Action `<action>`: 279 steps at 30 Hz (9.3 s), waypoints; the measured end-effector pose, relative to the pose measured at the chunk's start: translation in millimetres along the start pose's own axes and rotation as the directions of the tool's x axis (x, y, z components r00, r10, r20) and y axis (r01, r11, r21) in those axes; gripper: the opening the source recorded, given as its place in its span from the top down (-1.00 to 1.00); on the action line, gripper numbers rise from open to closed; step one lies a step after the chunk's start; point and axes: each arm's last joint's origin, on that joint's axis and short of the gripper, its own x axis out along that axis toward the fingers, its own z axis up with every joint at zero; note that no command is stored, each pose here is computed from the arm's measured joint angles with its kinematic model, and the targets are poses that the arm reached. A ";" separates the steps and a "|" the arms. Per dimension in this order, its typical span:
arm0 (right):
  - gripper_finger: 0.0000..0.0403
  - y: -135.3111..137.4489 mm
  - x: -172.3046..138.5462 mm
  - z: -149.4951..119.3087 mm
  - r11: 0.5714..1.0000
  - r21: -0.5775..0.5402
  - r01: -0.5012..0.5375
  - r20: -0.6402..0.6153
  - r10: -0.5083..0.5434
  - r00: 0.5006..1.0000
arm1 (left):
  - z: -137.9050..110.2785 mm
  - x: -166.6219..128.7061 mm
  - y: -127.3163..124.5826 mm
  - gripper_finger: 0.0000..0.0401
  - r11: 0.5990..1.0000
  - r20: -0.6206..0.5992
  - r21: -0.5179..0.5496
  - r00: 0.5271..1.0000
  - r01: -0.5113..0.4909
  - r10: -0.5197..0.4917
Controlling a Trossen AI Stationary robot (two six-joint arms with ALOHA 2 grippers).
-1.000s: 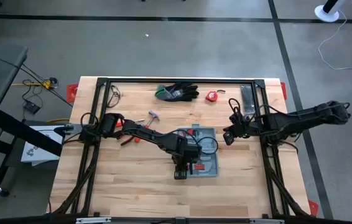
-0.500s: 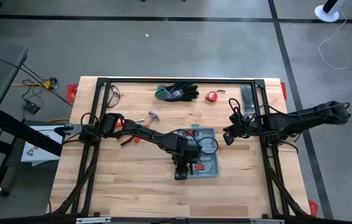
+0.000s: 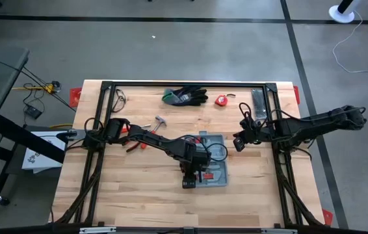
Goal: Prefit tool cases
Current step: Put the screwdriver bit set into the gray tool case
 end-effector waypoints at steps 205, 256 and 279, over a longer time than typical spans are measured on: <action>1.00 174.1 129.5 -65.7 0.953 -0.075 -0.294 -0.208 0.273 0.939 | -50.8 -11.8 -7.2 1.00 0.992 0.228 0.064 0.969 -0.110 0.092; 1.00 171.1 133.3 -59.9 0.961 -0.046 -0.273 -0.188 0.260 0.947 | -60.0 -4.8 -25.2 1.00 0.965 0.240 0.081 0.945 -0.249 0.224; 1.00 171.1 132.5 -60.8 0.968 -0.020 -0.252 -0.164 0.245 0.956 | -56.5 -9.4 -17.6 1.00 0.921 0.299 0.039 0.884 -0.388 0.359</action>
